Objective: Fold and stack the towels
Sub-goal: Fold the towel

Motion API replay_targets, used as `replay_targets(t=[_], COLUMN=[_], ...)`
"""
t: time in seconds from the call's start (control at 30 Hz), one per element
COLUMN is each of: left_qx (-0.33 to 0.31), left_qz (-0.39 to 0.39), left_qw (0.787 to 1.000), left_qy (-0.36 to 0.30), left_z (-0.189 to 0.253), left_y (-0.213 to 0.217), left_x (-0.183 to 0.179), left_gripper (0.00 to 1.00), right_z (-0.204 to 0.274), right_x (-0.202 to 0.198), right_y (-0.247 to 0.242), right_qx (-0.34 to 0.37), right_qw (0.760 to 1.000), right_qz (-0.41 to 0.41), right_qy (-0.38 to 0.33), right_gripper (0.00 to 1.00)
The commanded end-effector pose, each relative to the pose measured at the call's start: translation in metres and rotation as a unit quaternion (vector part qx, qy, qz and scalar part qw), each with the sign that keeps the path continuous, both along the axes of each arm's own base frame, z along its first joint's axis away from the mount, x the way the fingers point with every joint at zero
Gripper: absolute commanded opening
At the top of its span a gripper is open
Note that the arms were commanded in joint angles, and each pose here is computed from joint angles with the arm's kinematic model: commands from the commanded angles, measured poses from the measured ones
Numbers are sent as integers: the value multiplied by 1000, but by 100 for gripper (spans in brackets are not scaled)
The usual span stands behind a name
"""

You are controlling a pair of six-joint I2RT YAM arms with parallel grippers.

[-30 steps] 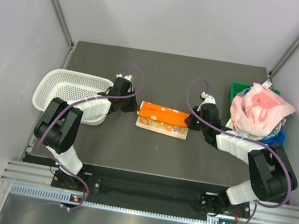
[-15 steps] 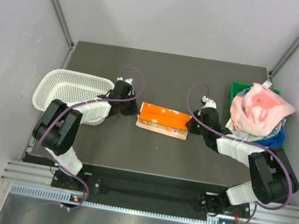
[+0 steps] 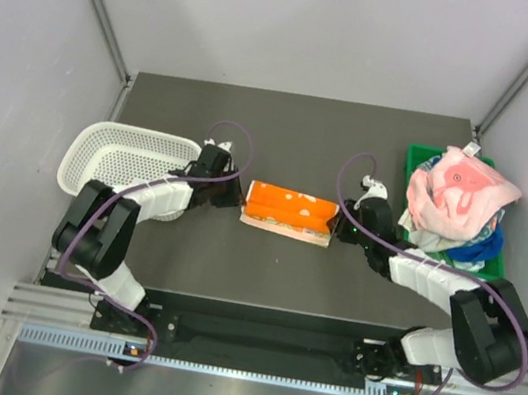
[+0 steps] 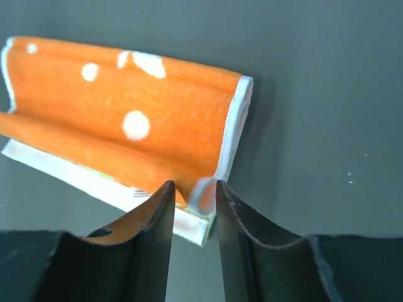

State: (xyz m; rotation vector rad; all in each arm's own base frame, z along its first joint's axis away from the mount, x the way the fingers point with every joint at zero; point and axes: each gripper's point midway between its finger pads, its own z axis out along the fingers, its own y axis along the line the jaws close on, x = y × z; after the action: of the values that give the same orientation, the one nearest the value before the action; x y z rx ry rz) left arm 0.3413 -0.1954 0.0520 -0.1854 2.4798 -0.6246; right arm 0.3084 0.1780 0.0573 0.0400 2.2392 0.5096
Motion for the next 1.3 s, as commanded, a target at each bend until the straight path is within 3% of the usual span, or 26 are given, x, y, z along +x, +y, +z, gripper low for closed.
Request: replay_targets(t=[0.0, 0.3, 0.5, 0.87, 1.13, 1.27], left_qx=[-6, -14, 8, 45, 48, 45], left_qz=[-3, -9, -20, -12, -8, -13], left_qw=[999, 999, 1000, 998, 998, 998], left_qy=[-39, -49, -8, 52, 49, 39], left_z=[36, 59, 21, -30, -22, -6], left_y=[0, -15, -26, -10, -10, -13], left_x=[6, 21, 22, -15, -14, -10], left_gripper=[27, 23, 21, 14, 12, 5], right_z=[35, 49, 13, -34, -34, -17], right_x=[2, 14, 8, -36, -40, -38], right_y=[5, 11, 20, 17, 19, 18], right_qx=[18, 5, -17, -28, -33, -29], right_qw=[999, 999, 1000, 998, 998, 999], right_qz=[1, -4, -2, -4, -1, 0], right_qy=[-37, -36, 9, 59, 56, 38], right_gripper=[33, 33, 26, 18, 12, 9])
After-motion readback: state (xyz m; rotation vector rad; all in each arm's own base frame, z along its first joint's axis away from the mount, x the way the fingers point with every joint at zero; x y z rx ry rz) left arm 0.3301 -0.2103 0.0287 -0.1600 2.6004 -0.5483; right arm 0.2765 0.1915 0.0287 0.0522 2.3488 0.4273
